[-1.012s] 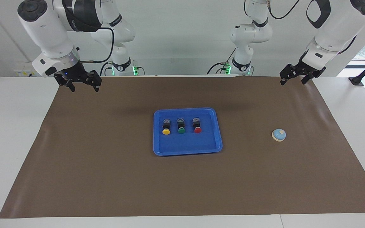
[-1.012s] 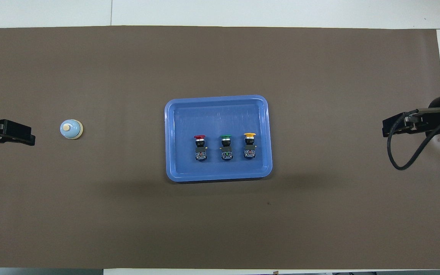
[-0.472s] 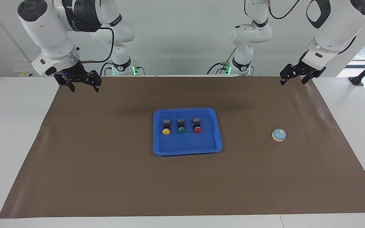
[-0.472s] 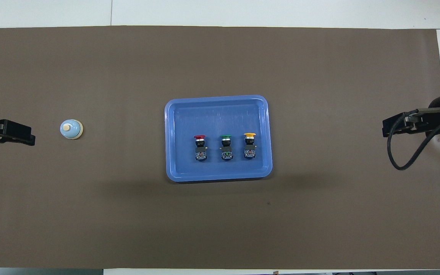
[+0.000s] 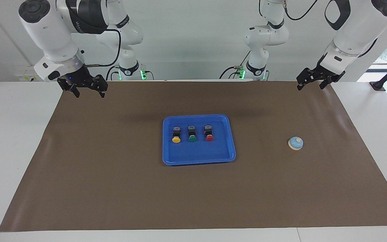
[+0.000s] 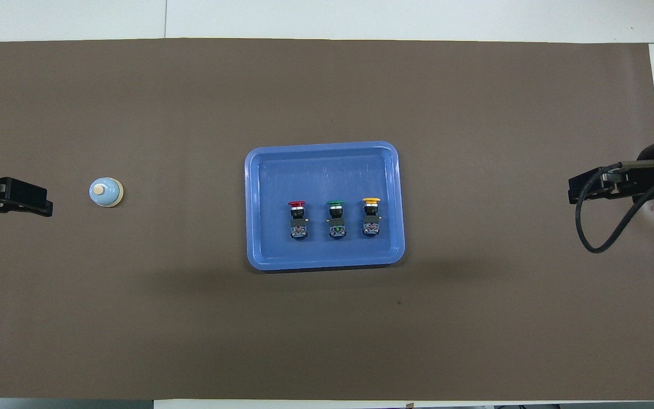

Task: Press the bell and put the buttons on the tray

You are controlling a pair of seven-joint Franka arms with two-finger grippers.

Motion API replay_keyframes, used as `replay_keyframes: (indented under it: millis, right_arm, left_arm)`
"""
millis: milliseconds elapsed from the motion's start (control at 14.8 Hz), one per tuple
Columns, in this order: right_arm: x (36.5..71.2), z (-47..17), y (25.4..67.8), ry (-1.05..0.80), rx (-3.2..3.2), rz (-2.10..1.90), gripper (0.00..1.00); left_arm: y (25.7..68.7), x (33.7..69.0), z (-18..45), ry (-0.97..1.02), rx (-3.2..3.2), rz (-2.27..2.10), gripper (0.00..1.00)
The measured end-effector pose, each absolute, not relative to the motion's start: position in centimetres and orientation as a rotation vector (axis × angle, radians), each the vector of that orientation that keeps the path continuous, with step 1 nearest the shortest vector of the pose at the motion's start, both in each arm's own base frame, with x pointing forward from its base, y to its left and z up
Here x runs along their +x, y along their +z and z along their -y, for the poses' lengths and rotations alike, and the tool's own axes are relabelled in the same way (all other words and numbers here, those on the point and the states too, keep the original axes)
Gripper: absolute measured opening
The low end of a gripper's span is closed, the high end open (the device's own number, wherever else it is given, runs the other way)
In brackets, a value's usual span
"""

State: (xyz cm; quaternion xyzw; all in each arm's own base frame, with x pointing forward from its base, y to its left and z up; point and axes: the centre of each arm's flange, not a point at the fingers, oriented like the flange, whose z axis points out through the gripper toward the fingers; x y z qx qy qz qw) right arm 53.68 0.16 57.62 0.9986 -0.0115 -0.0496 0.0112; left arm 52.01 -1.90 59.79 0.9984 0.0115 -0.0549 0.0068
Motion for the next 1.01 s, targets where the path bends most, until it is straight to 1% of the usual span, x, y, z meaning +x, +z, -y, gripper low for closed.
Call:
replay_keyframes:
  millis: [67,202,337,540,607,877,1012]
  right_arm:
    - [53.7,-0.2,57.6,-0.155,3.115,0.036,1.0]
    - [53.7,-0.2,57.6,-0.155,3.115,0.036,1.0]
    - [53.7,-0.2,57.6,-0.155,3.115,0.036,1.0]
    - [53.7,-0.2,57.6,-0.155,3.115,0.036,1.0]
    - [53.7,-0.2,57.6,-0.155,3.115,0.036,1.0]
    - [53.7,-0.2,57.6,-0.155,3.115,0.036,1.0]
    - [53.7,-0.2,57.6,-0.155,3.115,0.036,1.0]
  left_arm:
    - [59.8,52.1,2.1,-0.157,3.124,-0.079,0.92]
    - [59.4,52.5,1.9,-0.11,3.124,-0.127,0.62]
    - [58.4,52.6,0.9,-0.075,3.121,-0.171,0.42]
    - [55.9,52.7,-1.1,-0.032,3.115,-0.23,0.03]
    - [54.2,52.9,-1.2,-0.01,3.114,-0.235,0.01]
    - [46.4,54.3,-1.7,-0.018,3.115,-0.232,0.01]
    - [44.1,55.2,-2.4,-0.027,3.116,-0.212,0.01]
